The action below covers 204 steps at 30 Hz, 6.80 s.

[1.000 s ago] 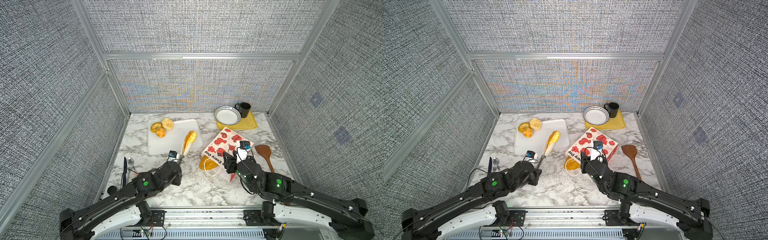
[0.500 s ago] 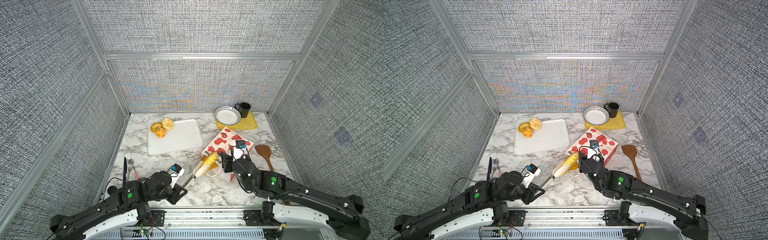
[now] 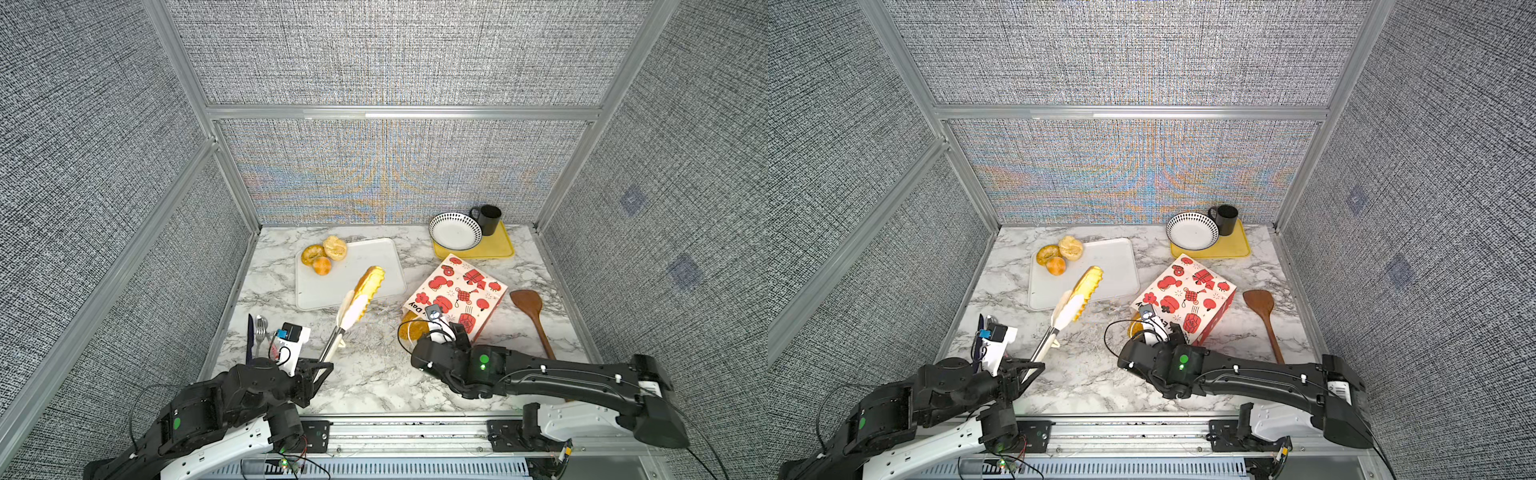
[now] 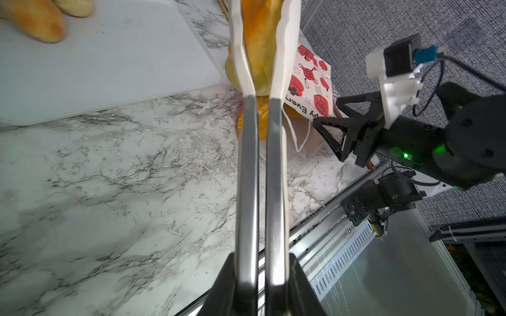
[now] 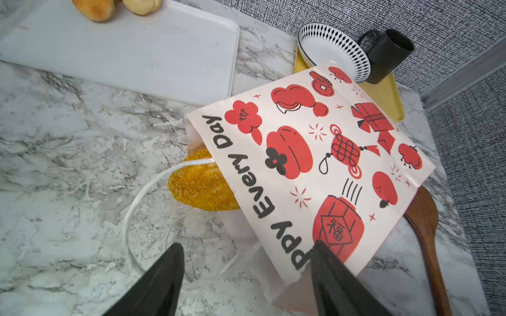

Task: Pack bread into a paper bag
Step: Pick up the paper bag from the center of the board, then place the paper bag at the center of the board.

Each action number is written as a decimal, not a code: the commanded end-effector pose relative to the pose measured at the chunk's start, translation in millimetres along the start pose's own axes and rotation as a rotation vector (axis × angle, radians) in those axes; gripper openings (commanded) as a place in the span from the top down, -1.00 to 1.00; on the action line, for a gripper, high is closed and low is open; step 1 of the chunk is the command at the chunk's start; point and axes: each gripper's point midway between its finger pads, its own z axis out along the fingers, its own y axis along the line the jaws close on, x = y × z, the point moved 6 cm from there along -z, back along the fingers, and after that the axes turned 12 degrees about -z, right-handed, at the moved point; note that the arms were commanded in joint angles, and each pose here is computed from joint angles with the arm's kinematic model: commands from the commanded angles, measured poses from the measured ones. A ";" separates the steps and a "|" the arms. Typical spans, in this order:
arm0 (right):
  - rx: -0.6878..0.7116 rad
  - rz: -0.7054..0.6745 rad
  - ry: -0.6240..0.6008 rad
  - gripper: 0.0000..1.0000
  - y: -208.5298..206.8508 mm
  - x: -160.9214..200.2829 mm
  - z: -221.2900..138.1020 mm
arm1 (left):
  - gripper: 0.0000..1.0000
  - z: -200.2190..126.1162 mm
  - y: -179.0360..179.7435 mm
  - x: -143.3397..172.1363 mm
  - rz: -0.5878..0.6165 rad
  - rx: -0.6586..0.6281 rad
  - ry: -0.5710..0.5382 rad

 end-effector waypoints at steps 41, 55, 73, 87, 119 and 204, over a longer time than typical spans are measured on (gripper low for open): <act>0.178 -0.216 0.135 -0.91 108.1 49.3 15.5 | 0.96 -32.3 27.0 -26.7 -0.078 -0.094 -0.264; 0.255 -0.286 0.237 -0.91 105.1 75.7 35.4 | 0.96 -25.6 27.9 -25.4 -0.091 -0.107 -0.270; 0.405 -0.313 0.251 -0.65 90.4 69.5 63.9 | 0.96 -21.2 27.6 -23.9 -0.109 -0.095 -0.273; 0.425 -0.302 0.239 0.91 83.7 53.5 73.3 | 0.96 -25.6 24.4 -28.8 -0.084 -0.098 -0.286; 0.481 0.042 -0.069 1.00 -130.4 -204.8 -25.2 | 0.96 -22.1 11.0 -41.2 -0.015 -0.095 -0.335; 0.103 0.112 -0.313 -0.54 -80.2 -192.2 -105.6 | 0.96 -6.4 -3.5 -49.0 0.068 -0.151 -0.327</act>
